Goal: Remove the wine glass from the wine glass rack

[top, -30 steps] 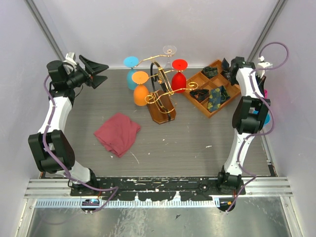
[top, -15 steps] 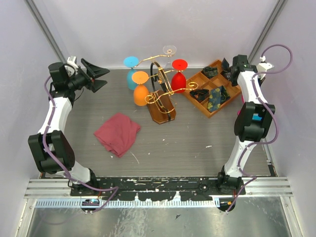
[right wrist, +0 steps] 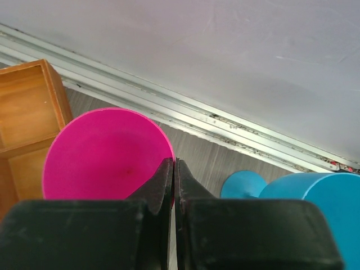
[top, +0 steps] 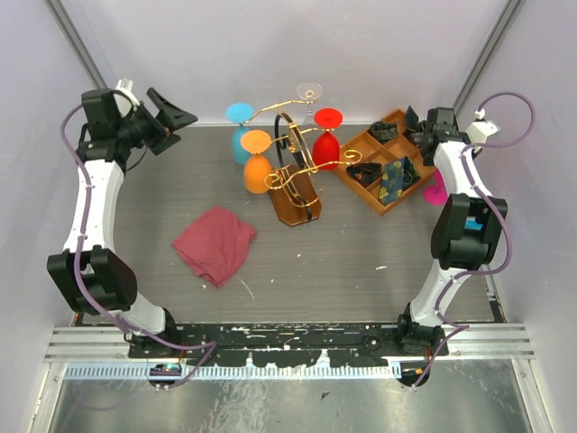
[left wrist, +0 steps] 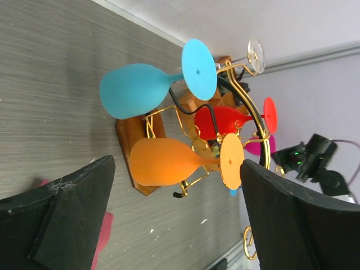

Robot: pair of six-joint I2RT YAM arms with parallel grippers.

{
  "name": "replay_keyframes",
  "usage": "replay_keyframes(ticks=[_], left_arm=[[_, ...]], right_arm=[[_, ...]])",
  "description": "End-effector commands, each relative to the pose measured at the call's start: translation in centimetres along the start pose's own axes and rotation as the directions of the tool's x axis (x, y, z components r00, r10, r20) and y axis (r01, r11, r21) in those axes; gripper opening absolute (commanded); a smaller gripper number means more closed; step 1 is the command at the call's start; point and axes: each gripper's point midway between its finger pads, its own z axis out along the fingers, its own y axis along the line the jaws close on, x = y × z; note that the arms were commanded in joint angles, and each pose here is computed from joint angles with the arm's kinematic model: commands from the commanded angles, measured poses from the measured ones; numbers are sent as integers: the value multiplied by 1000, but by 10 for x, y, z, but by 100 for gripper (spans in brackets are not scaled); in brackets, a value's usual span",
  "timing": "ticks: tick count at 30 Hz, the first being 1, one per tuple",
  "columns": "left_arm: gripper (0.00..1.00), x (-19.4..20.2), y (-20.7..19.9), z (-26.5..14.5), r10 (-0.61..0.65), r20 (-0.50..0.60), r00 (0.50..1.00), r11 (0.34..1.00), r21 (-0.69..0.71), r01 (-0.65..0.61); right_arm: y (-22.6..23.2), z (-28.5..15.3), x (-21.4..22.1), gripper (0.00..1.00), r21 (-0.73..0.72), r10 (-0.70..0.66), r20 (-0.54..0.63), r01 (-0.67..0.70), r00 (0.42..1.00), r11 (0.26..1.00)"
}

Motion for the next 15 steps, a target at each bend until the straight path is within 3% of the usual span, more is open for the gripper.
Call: replay_keyframes(ticks=[1, 6, 9, 11, 15], left_arm=[[100, 21, 9, 8, 157, -77, 985, 973, -159, -168], [100, 31, 7, 33, 86, -107, 991, 991, -89, -96], [89, 44, -2, 54, 82, -155, 985, 995, -35, -88], [88, 53, -8, 64, 104, -182, 978, 993, -31, -111], [71, 65, -24, 84, 107, -205, 973, 994, 33, -103]], right_arm=[[13, -9, 13, 0, -98, -2, -65, -4, 998, 995], [9, -8, 19, 0, -96, -14, -72, 8, 997, 995], [7, -7, 22, 0, -89, -25, -71, 19, 997, 996], [5, -6, 24, 0, -89, -28, -75, 21, 997, 996], [4, -8, 26, 0, -100, -29, -76, 21, 997, 995]])
